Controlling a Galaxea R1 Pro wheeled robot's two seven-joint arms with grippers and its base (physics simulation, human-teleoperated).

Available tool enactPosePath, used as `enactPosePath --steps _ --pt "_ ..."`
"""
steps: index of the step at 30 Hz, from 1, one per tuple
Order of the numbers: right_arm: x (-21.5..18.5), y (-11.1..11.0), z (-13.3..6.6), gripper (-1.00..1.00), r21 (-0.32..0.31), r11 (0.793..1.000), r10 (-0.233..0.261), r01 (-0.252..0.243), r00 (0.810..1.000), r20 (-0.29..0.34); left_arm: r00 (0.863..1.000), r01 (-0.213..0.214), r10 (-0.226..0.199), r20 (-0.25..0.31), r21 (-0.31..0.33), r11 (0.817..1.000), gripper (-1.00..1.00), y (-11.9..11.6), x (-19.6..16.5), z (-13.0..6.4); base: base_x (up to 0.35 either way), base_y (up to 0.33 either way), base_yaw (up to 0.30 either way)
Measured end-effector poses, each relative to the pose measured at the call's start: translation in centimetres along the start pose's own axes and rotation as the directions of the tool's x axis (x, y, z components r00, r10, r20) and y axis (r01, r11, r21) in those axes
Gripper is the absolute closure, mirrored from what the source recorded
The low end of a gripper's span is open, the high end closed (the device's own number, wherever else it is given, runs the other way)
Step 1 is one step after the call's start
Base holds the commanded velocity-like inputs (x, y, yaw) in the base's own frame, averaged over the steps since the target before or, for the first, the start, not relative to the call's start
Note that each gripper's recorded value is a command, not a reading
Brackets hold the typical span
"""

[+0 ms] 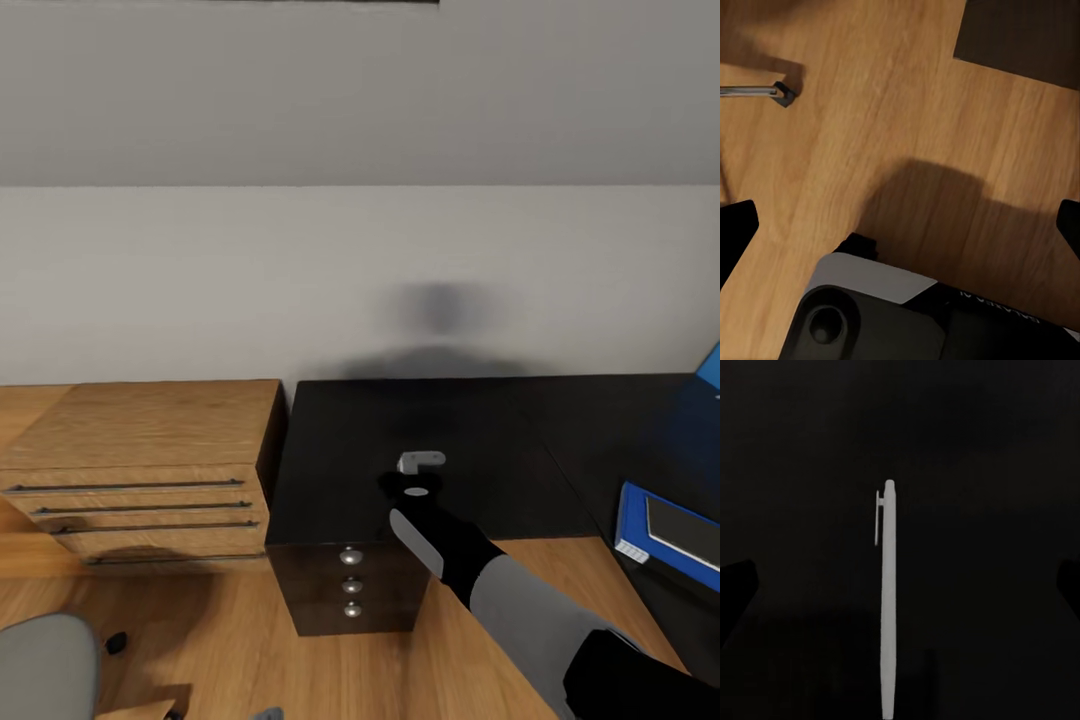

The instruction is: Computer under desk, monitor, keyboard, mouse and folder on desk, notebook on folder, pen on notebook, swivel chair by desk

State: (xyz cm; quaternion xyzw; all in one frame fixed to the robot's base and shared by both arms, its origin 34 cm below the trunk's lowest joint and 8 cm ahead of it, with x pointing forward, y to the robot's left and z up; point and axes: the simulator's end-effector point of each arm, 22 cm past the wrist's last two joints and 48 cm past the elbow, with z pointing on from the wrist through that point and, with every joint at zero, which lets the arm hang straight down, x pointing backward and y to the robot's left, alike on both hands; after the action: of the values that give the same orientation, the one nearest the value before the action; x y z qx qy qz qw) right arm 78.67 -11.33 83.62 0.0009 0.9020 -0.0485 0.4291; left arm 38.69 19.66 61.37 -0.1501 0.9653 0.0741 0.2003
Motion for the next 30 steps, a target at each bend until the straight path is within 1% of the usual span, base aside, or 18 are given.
enactPosePath --steps 4,6,9,11,12,14,17,30 --pt "0.4 -0.5 0.3 -1.0 0.012 1.0 0.004 -0.004 1.0 0.003 1.0 0.0 0.0 0.0 -0.001 1.0 -1.0 0.0 0.0 0.0 0.112 0.0 0.0" --pt "0.8 -0.7 0.4 -1.0 0.018 1.0 0.0 0.0 1.0 -0.005 1.0 0.0 0.0 0.0 -0.001 1.0 -1.0 0.0 0.0 0.0 0.233 0.0 0.0" --pt "1.4 -0.7 0.6 -1.0 0.01 1.0 -0.004 0.004 1.0 -0.02 1.0 0.001 -0.001 0.0 0.0 1.0 -1.0 0.0 0.0 0.0 0.128 0.0 0.0" --pt "1.7 -0.6 0.7 -1.0 0.002 1.0 -0.005 0.005 1.0 -0.025 1.0 0.001 -0.001 0.0 0.001 1.0 -1.0 0.0 0.0 0.0 0.061 0.0 0.0" --pt "2.2 0.0 0.8 -1.0 -0.034 0.999 -0.007 0.006 0.999 -0.038 1.0 0.001 -0.001 0.0 0.002 1.0 -1.0 0.0 0.0 0.0 0.026 0.0 0.0" --pt "3.8 -0.2 1.2 -1.0 -0.045 0.999 -0.018 0.015 0.997 -0.07 1.0 0.002 -0.002 0.002 0.002 1.0 -1.0 -0.1 -0.1 0.0 0.012 0.0 0.0" --pt "4.6 -0.4 1.4 -1.0 -0.046 0.999 -0.023 0.02 0.996 -0.085 1.0 0.001 -0.001 0.003 0.003 1.0 -1.0 -0.1 -0.1 0.0 0.005 0.0 0.0" --pt "5.3 -0.8 1.6 -1.0 -0.042 0.999 -0.025 0.021 0.995 -0.098 1.0 0.001 -0.001 0.003 0.003 1.0 -1.0 -0.1 -0.1 0.0 0.0 0.0 0.0"
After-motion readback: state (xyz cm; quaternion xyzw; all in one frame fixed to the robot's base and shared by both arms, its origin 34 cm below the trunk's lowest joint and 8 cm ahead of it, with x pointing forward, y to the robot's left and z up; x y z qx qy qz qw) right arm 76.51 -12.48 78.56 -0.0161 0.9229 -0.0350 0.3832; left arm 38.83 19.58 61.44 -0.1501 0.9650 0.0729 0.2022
